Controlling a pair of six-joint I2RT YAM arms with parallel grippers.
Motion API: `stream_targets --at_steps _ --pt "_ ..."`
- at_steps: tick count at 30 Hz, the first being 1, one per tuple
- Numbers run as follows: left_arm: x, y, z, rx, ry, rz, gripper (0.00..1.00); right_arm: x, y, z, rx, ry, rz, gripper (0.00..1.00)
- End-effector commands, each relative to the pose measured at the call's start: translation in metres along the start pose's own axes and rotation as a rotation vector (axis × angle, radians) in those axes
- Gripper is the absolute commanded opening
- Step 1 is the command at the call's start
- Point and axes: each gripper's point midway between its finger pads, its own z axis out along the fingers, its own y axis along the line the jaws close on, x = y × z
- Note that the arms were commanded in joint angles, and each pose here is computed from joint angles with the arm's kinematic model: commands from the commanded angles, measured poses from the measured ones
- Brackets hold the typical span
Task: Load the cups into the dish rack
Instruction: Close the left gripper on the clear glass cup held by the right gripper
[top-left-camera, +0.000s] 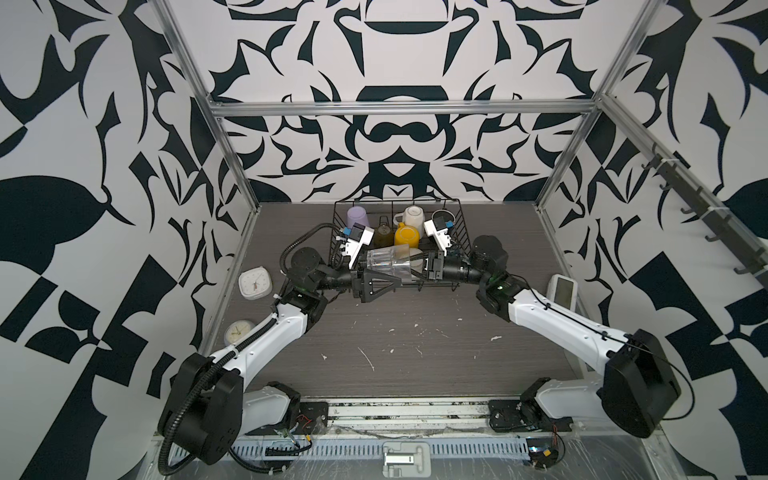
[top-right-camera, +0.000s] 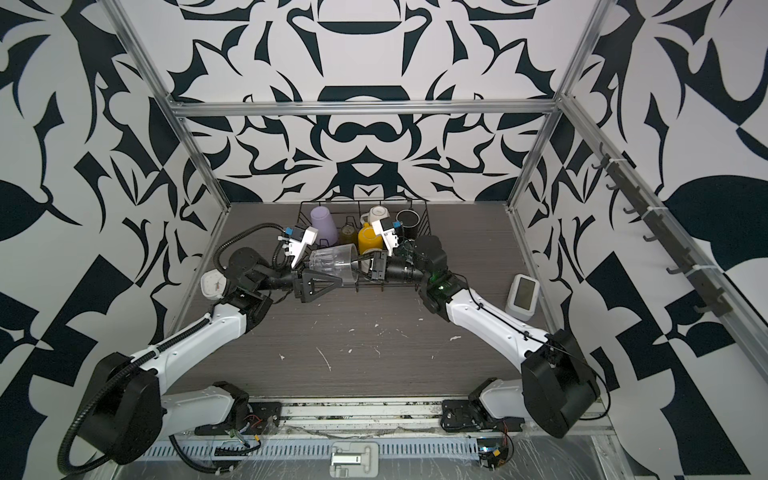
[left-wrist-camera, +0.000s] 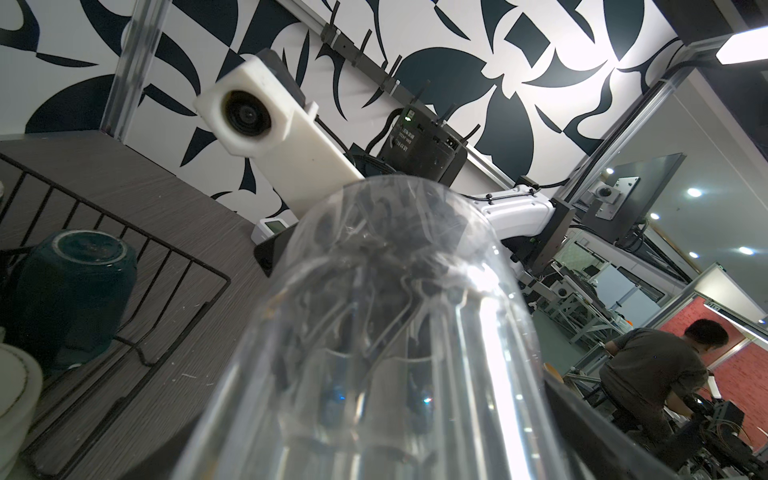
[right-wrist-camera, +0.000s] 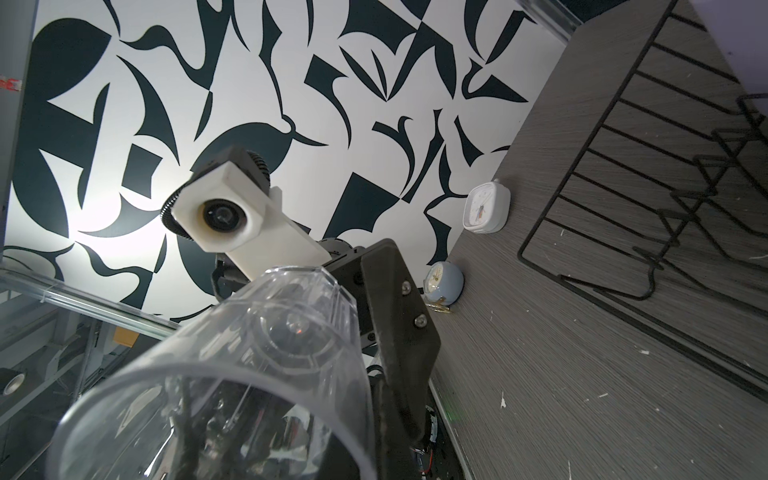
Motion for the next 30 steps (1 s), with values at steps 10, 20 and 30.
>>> stream_targets --at_steps 10,20,30 --pt "-0.021 -0.020 0.001 0.041 -0.057 0.125 1.00 0.003 0.009 0.002 -0.034 0.007 -0.017 0.00" --pt "-0.023 0.002 -0.001 -0.079 -0.077 0.120 0.97 0.004 0.013 -0.002 -0.021 0.004 -0.035 0.00" --pt "-0.013 -0.003 0.000 -0.027 -0.035 0.115 0.95 0.001 0.010 0.001 -0.014 -0.009 -0.029 0.00"
